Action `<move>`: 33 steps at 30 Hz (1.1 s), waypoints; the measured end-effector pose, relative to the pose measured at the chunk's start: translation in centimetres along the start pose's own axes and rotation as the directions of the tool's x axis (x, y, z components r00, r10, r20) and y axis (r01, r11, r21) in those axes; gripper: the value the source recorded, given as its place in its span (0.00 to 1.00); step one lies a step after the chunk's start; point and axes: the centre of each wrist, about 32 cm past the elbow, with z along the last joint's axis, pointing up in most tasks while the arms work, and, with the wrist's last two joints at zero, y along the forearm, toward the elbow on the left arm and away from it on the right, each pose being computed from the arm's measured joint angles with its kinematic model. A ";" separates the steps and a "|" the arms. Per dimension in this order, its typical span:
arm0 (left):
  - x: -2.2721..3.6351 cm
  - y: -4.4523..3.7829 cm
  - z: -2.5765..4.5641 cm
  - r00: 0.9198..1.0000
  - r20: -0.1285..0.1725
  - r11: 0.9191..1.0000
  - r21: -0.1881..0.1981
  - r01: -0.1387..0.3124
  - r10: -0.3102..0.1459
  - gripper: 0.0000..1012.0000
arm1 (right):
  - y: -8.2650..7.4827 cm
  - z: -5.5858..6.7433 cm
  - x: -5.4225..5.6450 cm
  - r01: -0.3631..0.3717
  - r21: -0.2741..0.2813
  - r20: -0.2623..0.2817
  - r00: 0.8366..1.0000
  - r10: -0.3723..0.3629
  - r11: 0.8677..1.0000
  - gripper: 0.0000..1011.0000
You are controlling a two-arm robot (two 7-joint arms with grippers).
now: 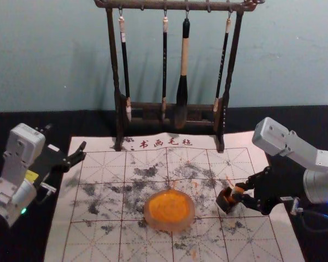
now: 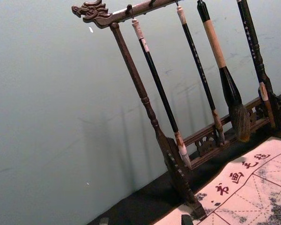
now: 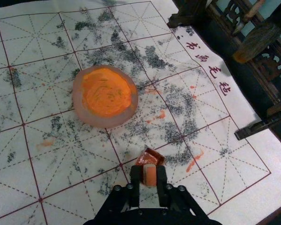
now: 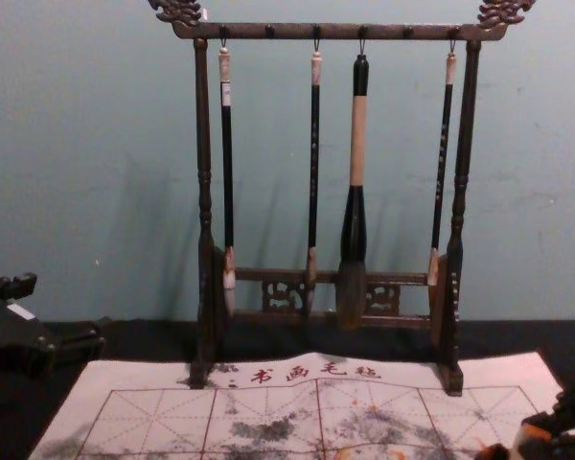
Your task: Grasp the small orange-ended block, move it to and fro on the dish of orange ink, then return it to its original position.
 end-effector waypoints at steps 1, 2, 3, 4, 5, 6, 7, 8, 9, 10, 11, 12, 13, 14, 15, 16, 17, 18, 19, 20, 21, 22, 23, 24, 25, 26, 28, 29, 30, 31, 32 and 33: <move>0.00 0.00 0.00 1.000 0.000 1.000 0.000 0.000 0.000 0.99 | 0.0 0.0 0.0 0.000 0.000 0.000 1.000 0.000 1.000 0.21; 0.00 0.00 0.00 1.000 0.000 1.000 0.000 0.000 0.000 0.99 | 0.0 0.0 0.0 0.000 0.000 0.000 1.000 0.000 1.000 0.22; 0.00 0.00 0.00 1.000 0.000 1.000 0.000 0.000 0.000 0.99 | 0.0 0.0 0.0 0.000 0.000 0.000 1.000 0.000 1.000 0.26; 0.00 0.00 0.00 1.000 0.000 1.000 0.000 0.000 0.000 0.99 | 0.0 0.0 0.0 0.000 0.000 0.000 1.000 0.000 1.000 0.28; 0.00 0.00 0.00 1.000 0.000 1.000 0.000 0.000 0.000 0.99 | 0.0 0.0 0.0 0.000 0.000 0.000 1.000 0.000 1.000 0.30; 0.00 0.00 0.00 1.000 0.000 1.000 0.000 0.000 0.000 0.99 | 0.0 0.0 0.0 0.000 0.000 0.000 1.000 0.000 1.000 0.36; 0.00 0.00 0.00 1.000 0.000 1.000 0.000 0.000 0.000 0.99 | 0.0 0.0 0.0 0.000 0.000 0.000 1.000 0.000 1.000 0.38; 0.00 0.00 0.00 1.000 0.000 1.000 0.000 0.000 0.000 0.99 | 0.0 0.0 0.0 0.000 0.000 0.000 1.000 0.000 1.000 0.44; 0.00 0.00 0.00 1.000 0.000 1.000 0.000 0.000 0.000 0.99 | 0.0 0.0 0.0 0.000 0.000 0.000 1.000 0.000 1.000 0.44; 0.00 0.00 0.00 1.000 0.000 1.000 0.000 0.000 0.000 0.99 | 0.0 0.0 0.0 0.000 0.000 0.000 1.000 0.000 1.000 0.48; 0.00 0.00 0.00 1.000 0.000 1.000 0.000 0.000 0.000 0.99 | 0.0 0.0 0.0 0.000 0.000 0.000 1.000 0.000 1.000 0.50; 0.00 0.00 0.00 1.000 0.000 1.000 0.000 0.000 0.000 0.99 | 0.0 0.0 0.0 0.000 0.000 0.000 1.000 0.000 1.000 0.56; 0.00 0.00 0.00 1.000 0.000 1.000 0.000 0.000 0.000 0.99 | 0.0 0.0 0.0 0.000 0.000 0.000 1.000 0.000 1.000 0.58; 0.00 0.00 0.00 1.000 0.000 1.000 0.000 0.000 0.000 0.99 | 0.0 0.0 0.0 0.000 0.000 0.000 1.000 0.000 1.000 0.60; 0.00 0.00 0.00 1.000 0.000 1.000 0.000 0.000 0.000 0.99 | 0.0 0.0 0.0 0.000 0.000 0.000 1.000 0.000 1.000 0.64; 0.00 0.00 0.00 1.000 0.000 1.000 0.000 0.000 0.000 0.99 | 0.0 0.0 0.0 0.000 0.000 0.000 1.000 0.000 1.000 0.66; 0.00 0.00 0.00 1.000 0.000 1.000 0.000 0.000 0.000 0.99 | 0.0 0.0 0.0 0.000 0.000 0.000 1.000 0.000 1.000 0.70; 0.00 0.00 0.00 1.000 0.000 1.000 0.000 0.000 0.000 0.99 | 0.0 0.0 0.0 0.000 0.000 0.000 1.000 0.000 1.000 0.73; 0.00 0.00 0.00 1.000 0.000 1.000 0.000 0.000 0.000 0.99 | 0.0 0.0 0.0 0.000 0.000 0.000 1.000 0.000 1.000 0.78; 0.00 0.00 0.00 1.000 0.000 1.000 0.000 0.000 0.000 0.99 | 0.0 0.0 0.0 0.000 0.000 0.000 1.000 0.000 1.000 0.80; 0.00 0.00 0.00 1.000 0.000 1.000 0.000 0.000 0.000 0.99 | 0.0 0.0 0.0 0.000 0.000 0.000 1.000 0.000 1.000 0.81; 0.00 0.00 0.00 1.000 0.000 1.000 0.000 0.000 0.000 0.99 | 0.0 0.0 0.0 0.000 0.000 0.000 1.000 0.000 1.000 0.85; 0.00 0.00 0.00 1.000 0.000 1.000 0.000 0.000 0.000 0.99 | 0.0 0.0 0.0 0.000 0.000 0.000 1.000 0.000 1.000 0.88; 0.00 0.00 0.00 1.000 0.000 1.000 0.000 0.000 0.000 0.99 | 0.0 0.0 0.0 0.000 0.000 0.000 1.000 0.000 1.000 0.91; 0.00 0.00 0.00 1.000 0.000 1.000 0.000 0.000 0.000 0.99 | 0.0 0.0 0.0 0.000 0.000 0.000 1.000 0.000 1.000 0.91; 0.00 0.00 0.00 1.000 0.000 1.000 0.000 0.000 0.000 0.99 | 0.0 0.0 0.0 0.000 0.000 0.000 1.000 0.000 1.000 0.95; 0.00 0.00 0.00 1.000 0.000 1.000 0.000 0.000 0.000 0.99 | 0.0 0.0 0.0 0.000 0.000 0.000 1.000 0.000 1.000 0.99; 0.00 0.00 0.00 1.000 0.000 1.000 0.000 0.000 0.000 0.99 | 0.0 0.0 0.0 0.000 0.000 0.000 1.000 0.000 1.000 0.99; 0.00 0.00 0.00 1.000 0.000 1.000 0.000 0.000 0.000 0.99 | 0.0 0.0 0.0 0.000 0.000 0.000 1.000 0.000 1.000 0.99; 0.00 0.00 0.00 1.000 0.000 1.000 0.000 0.000 0.000 0.99 | 0.0 0.0 0.0 0.000 0.000 0.000 1.000 0.000 1.000 0.99; 0.00 0.00 0.00 1.000 0.000 1.000 0.000 0.000 0.000 0.99 | 0.0 0.0 0.0 0.000 0.000 0.000 1.000 0.000 1.000 0.99; 0.00 0.00 0.00 1.000 0.000 1.000 0.000 0.000 0.000 0.99 | 0.0 0.0 0.0 0.000 0.000 0.000 1.000 0.000 1.000 0.99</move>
